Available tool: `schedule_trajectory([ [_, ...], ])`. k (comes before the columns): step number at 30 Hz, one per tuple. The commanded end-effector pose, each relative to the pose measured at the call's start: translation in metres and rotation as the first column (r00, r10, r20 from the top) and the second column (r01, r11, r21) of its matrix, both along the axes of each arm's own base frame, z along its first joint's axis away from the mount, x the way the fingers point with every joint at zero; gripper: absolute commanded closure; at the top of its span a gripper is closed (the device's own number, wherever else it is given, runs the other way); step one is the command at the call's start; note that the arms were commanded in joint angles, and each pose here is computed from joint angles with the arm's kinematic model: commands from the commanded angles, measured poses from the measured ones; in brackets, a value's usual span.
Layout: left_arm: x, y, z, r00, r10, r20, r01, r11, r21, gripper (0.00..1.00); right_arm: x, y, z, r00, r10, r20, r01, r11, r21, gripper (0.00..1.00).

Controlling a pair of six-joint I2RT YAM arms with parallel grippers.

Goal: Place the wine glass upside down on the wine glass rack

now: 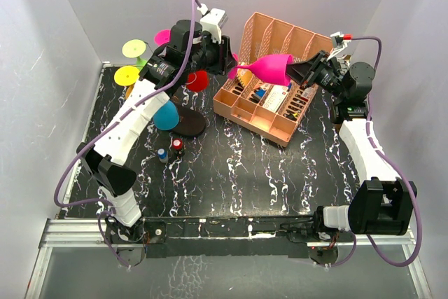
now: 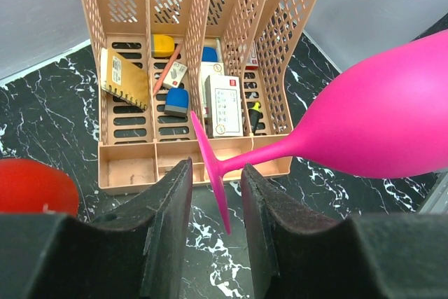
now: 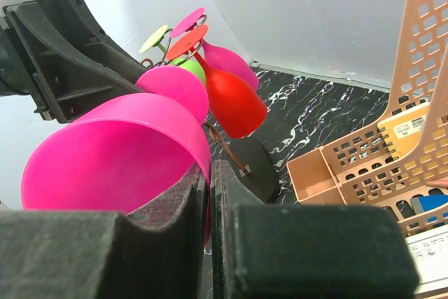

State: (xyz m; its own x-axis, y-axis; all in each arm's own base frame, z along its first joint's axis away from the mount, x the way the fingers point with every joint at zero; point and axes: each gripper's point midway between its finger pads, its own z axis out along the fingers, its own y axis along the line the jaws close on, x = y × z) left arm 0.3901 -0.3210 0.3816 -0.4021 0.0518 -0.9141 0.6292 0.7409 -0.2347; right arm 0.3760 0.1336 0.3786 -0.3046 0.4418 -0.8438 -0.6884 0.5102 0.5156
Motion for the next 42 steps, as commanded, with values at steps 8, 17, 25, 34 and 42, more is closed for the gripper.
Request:
schedule_trajectory([
  [8, -0.011, 0.006, 0.017, 1.000, -0.001, 0.023, 0.002, 1.000, -0.021, 0.79, -0.002, -0.002, 0.018, 0.996, -0.028, 0.083, 0.029, 1.000, -0.009, 0.92],
  [17, -0.018, 0.006, 0.026, 0.999, -0.030, 0.045, 0.031, 0.999, -0.026, 1.00, -0.001, -0.004, 0.017, 0.994, -0.040, 0.099, 0.044, 0.998, -0.034, 0.78],
  [25, -0.016, 0.039, 0.050, 0.989, 0.051, 0.139, -0.052, 0.999, 0.006, 1.00, -0.007, -0.006, 0.005, 0.988, 0.033, 0.152, -0.011, 0.989, -0.145, 0.36],
  [34, -0.017, 0.088, 0.081, 0.962, 0.133, 0.237, -0.139, 0.990, 0.009, 1.00, -0.012, -0.013, 0.012, 0.985, 0.079, 0.152, -0.048, 0.979, -0.197, 0.12],
  [42, -0.023, 0.101, 0.102, 0.919, 0.064, 0.390, -0.120, 0.986, 0.120, 1.00, 0.000, -0.027, 0.011, 0.991, 0.017, 0.129, 0.014, 0.970, -0.242, 0.09],
])
